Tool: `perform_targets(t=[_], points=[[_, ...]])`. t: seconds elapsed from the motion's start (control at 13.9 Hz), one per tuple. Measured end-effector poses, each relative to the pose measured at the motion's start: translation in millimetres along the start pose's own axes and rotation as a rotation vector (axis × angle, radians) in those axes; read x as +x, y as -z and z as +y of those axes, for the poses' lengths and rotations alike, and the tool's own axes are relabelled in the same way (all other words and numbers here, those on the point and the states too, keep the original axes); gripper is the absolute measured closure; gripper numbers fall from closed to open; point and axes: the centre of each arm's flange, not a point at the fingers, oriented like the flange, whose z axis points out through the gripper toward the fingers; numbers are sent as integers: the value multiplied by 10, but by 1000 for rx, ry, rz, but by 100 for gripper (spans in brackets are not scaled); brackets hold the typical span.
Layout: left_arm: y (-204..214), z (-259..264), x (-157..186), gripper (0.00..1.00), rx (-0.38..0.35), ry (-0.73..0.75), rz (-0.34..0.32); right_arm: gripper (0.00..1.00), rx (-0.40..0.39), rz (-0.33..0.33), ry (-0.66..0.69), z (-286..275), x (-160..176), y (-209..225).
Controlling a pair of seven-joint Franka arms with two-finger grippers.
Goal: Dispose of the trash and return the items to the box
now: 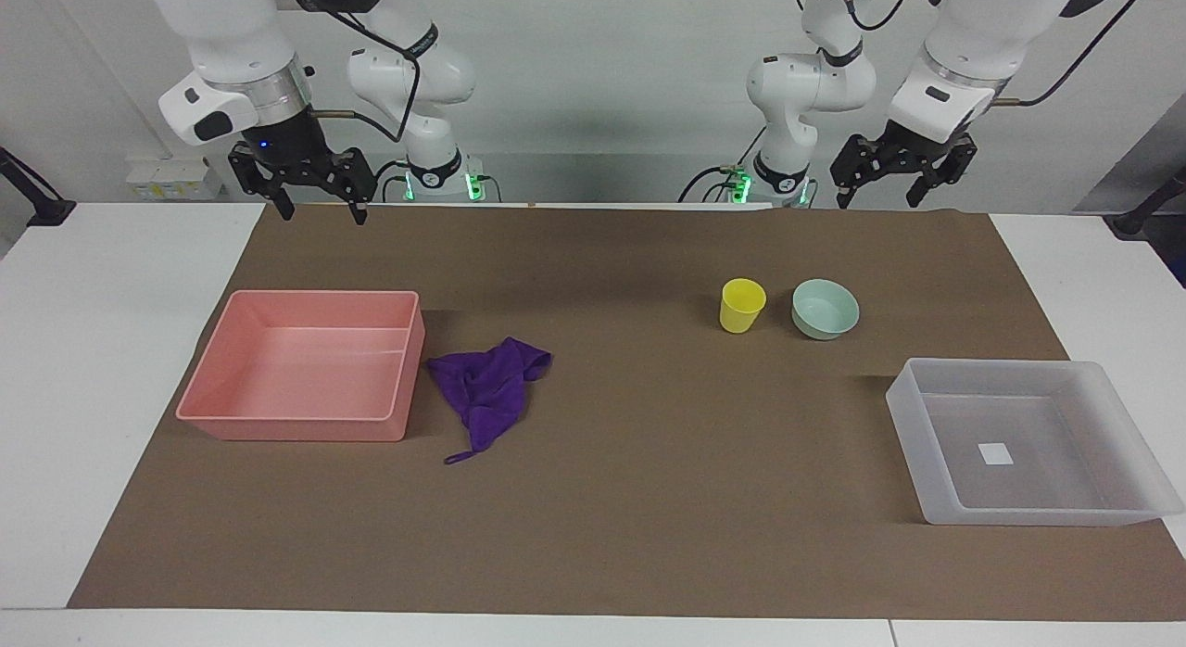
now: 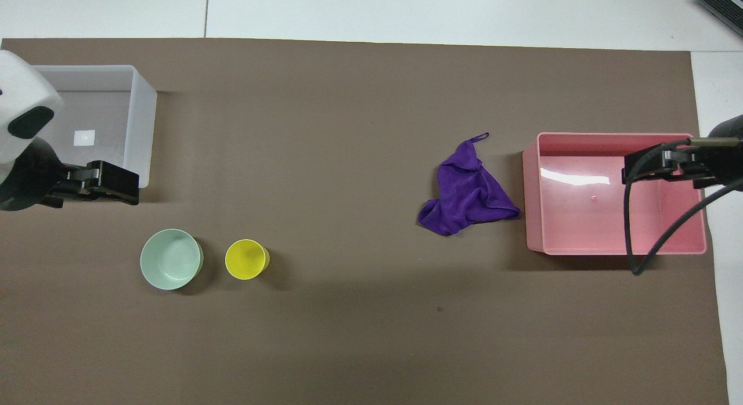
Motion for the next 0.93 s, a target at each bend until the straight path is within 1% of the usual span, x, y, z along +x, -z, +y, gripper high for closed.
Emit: perform_targets(t=[0.93], points=[[-14,21,9,0,0,-4,-1,0,-1,-8,-8,45,-3,-8]])
